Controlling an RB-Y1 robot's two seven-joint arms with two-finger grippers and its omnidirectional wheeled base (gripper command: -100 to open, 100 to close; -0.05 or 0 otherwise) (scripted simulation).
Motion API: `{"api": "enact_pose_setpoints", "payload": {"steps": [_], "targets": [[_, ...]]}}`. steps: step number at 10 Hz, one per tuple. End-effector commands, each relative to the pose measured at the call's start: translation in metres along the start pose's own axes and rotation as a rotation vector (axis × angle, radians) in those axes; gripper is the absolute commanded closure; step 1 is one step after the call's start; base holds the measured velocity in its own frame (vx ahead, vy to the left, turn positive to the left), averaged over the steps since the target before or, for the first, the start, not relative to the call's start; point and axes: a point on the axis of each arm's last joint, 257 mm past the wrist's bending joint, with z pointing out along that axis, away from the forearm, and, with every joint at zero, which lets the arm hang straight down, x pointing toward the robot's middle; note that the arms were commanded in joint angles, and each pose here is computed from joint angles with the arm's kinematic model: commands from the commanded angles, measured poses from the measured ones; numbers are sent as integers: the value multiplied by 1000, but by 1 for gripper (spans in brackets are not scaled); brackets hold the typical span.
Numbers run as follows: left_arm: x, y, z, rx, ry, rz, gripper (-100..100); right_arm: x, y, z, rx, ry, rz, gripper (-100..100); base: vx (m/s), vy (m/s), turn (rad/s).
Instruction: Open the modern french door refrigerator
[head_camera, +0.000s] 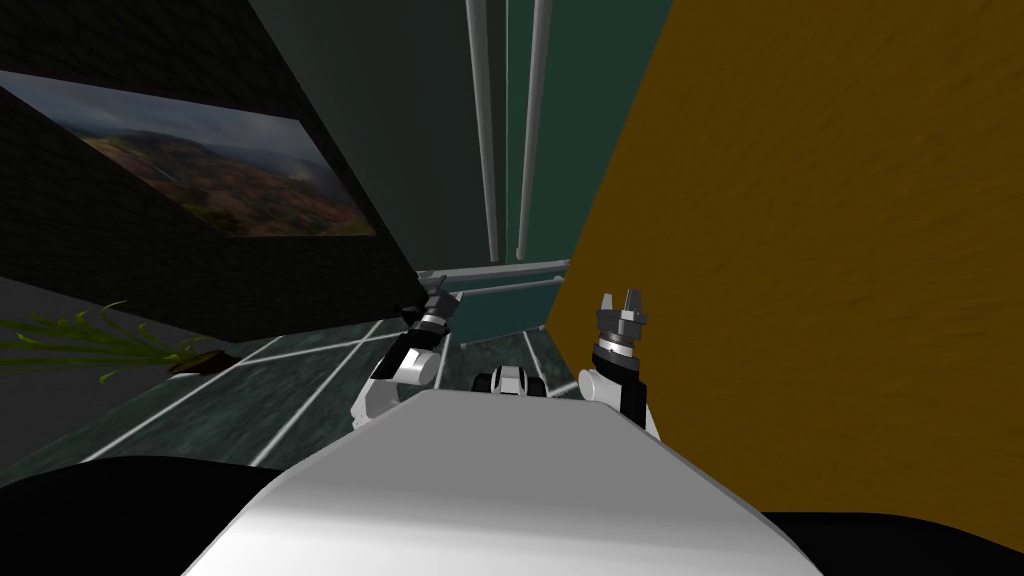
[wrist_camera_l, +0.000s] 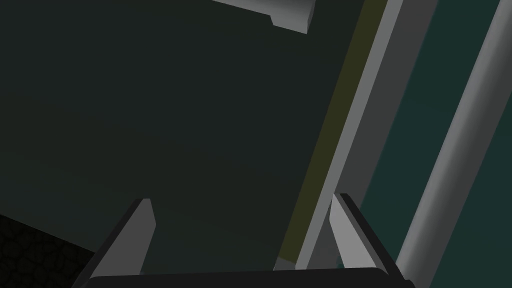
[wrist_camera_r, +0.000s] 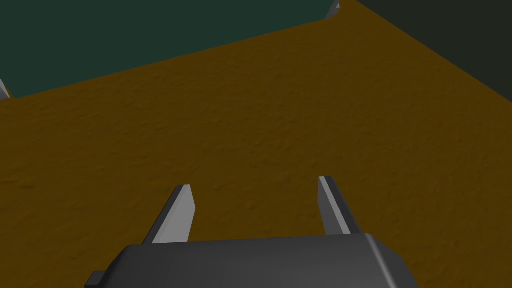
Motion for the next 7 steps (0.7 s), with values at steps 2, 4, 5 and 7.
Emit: {"api": "enact_pose_setpoints", "payload": {"steps": [2,4,5,7], "targets": [[5,12,5,-72,9,-57,-100,0,0,0,0,0,0,0,107,-40,98],[6,18,6,-102,9,-76,-100,0,0,0,0,0,0,0,121,-34,47],[8,22,7,-126,10,-97,-100,0,0,0,0,0,0,0,93,-30,42],[10,27,8,-150,11,-118,-100,0,0,0,0,0,0,0,91,-43,65]]}}
